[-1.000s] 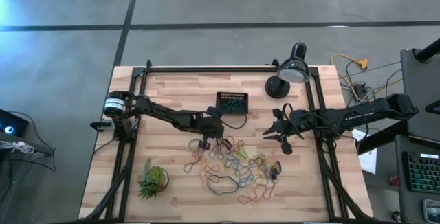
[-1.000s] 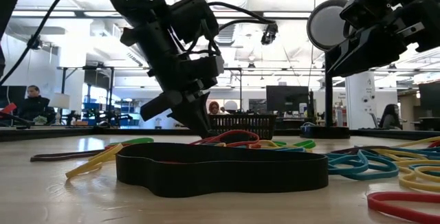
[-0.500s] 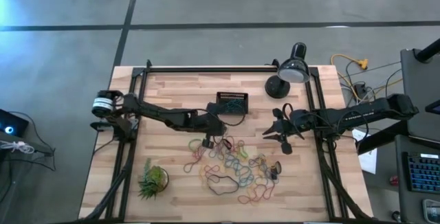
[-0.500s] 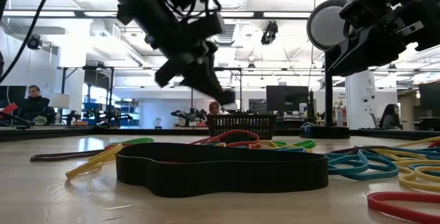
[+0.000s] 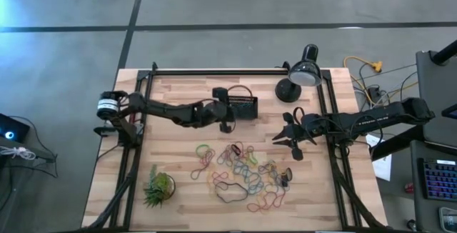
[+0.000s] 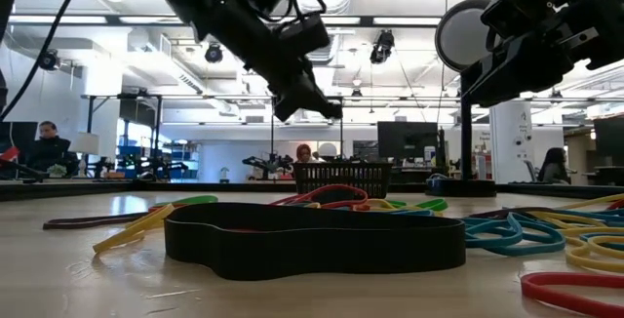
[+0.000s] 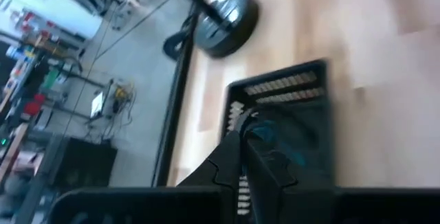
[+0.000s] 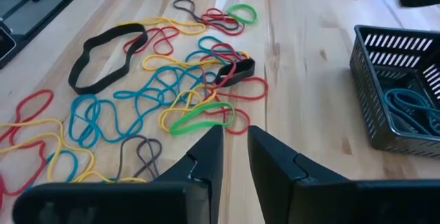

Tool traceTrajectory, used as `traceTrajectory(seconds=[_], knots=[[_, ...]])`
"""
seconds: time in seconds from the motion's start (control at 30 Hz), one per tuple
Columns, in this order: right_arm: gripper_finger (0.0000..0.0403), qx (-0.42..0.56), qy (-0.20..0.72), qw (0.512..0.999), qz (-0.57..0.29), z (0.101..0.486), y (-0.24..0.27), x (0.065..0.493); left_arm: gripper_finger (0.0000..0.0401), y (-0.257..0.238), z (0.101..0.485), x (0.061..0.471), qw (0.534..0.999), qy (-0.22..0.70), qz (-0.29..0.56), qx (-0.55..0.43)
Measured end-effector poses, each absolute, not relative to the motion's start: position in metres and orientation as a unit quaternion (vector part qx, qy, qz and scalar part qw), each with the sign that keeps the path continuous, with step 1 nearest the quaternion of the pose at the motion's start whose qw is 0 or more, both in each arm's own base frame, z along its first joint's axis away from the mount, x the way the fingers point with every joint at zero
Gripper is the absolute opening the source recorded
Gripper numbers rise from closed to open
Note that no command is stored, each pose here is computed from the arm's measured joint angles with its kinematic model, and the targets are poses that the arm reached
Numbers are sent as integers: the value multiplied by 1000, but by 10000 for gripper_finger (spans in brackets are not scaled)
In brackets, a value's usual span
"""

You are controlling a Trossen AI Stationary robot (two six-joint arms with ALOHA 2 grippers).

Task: Pick and place rubber bands into bin
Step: Put the black rubber band into the basket

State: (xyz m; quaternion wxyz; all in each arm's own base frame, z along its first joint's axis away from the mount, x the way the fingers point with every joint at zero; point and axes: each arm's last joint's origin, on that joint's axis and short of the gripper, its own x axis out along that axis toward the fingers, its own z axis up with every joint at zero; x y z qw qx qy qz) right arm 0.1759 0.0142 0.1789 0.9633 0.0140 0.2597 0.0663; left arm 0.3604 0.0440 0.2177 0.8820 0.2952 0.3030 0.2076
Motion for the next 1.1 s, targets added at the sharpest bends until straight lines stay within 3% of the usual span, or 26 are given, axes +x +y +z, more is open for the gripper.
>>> traceTrajectory(seconds=[0.23,0.6,0.8,1.1], knots=[[61,16,245,967,66,182,14,177,4,69,217,357,885,306,228,266],[61,23,241,968,65,182,14,178,7,87,203,362,917,302,163,203],[57,23,241,968,65,182,14,178,43,88,182,373,914,325,142,198],[57,19,240,968,65,182,14,178,75,90,191,372,907,319,180,207]])
